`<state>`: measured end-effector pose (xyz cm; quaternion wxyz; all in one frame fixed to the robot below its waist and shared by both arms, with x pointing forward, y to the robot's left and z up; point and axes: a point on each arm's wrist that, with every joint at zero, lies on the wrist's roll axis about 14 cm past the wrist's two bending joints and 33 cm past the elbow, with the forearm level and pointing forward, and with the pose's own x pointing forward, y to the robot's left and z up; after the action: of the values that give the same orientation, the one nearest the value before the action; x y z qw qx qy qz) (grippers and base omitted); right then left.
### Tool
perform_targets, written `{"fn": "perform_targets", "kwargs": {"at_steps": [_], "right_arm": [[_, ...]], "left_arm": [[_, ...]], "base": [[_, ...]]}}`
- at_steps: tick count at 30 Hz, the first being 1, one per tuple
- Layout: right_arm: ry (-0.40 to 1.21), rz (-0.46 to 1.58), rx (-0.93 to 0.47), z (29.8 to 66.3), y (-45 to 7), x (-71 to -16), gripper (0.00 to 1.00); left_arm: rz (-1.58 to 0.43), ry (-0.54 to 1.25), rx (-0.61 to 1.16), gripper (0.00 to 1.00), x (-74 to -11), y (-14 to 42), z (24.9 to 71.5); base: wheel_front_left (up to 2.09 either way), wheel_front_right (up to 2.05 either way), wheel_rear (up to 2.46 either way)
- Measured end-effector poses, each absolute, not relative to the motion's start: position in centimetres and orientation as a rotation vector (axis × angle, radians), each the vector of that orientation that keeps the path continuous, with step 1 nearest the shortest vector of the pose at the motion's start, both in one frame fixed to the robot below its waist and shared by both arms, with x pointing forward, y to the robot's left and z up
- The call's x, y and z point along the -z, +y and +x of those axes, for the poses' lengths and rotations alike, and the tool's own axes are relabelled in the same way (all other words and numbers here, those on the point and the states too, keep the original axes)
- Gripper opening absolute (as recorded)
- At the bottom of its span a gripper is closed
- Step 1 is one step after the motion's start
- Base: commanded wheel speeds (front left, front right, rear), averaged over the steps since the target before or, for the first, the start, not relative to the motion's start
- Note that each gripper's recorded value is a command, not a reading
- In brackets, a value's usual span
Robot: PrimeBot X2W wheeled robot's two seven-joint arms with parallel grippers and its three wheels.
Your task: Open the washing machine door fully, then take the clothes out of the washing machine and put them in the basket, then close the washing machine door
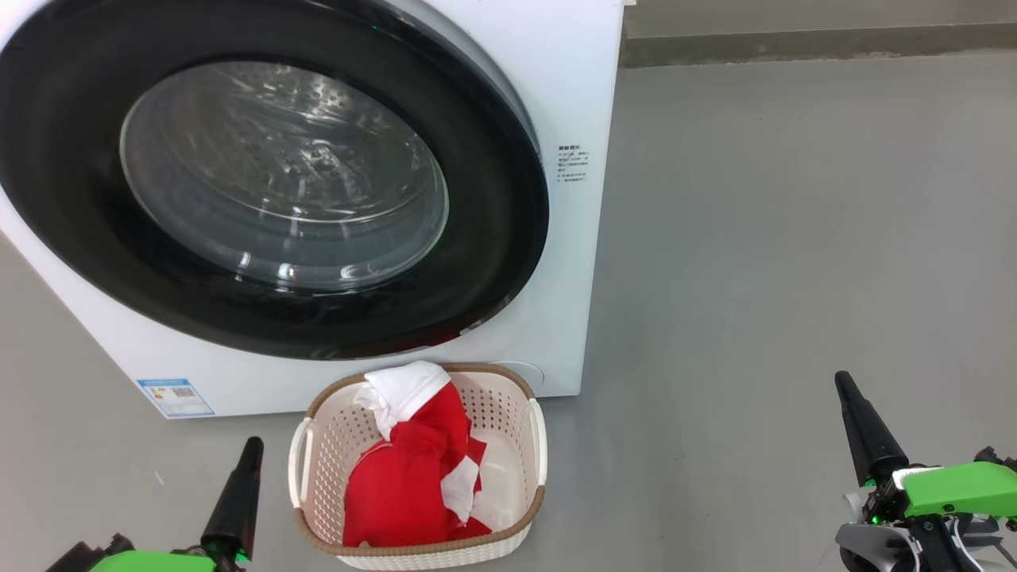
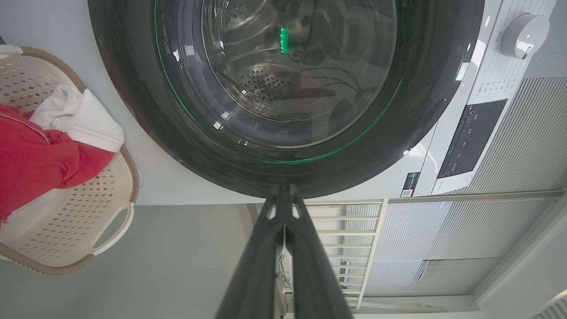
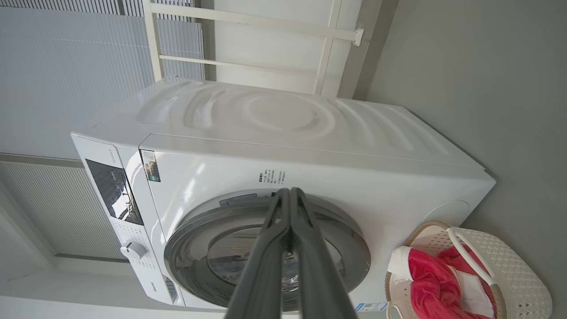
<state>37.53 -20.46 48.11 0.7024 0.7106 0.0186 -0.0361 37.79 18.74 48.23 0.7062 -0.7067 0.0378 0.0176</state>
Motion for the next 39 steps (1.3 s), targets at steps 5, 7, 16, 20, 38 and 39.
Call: {"fn": "perform_targets", "kwargs": {"at_steps": [5,7,16,20,38,39], "right_arm": [[0.04,1.582,0.081,37.53,-20.49,-48.12,0.0],[0.04,1.582,0.081,37.53,-20.5,-48.12,0.0],[0.039,1.583,0.082,37.53,-20.53,-48.12,0.0],[0.04,1.583,0.081,37.53,-20.53,-48.12,0.0],[0.038,1.585,0.083,37.52,-20.59,-48.12,0.0],[0.038,1.585,0.083,37.52,-20.59,-48.12,0.0]], "left_arm": [[-1.57,0.084,-0.039,0.0,-48.23,18.74,37.79],[-1.57,0.084,-0.039,0.0,-48.23,18.74,37.79],[-1.571,0.084,-0.039,0.0,-48.23,18.74,37.79],[-1.571,0.084,-0.039,0.0,-48.23,18.74,37.79],[-1.573,0.084,-0.039,0.0,-48.23,18.74,37.79],[-1.573,0.083,-0.039,0.0,-48.23,18.74,37.79]], "base": [[0.0,0.0,0.0],[0.0,0.0,0.0],[0.0,0.0,0.0],[0.0,0.0,0.0],[0.0,0.0,0.0],[0.0,0.0,0.0]]}}
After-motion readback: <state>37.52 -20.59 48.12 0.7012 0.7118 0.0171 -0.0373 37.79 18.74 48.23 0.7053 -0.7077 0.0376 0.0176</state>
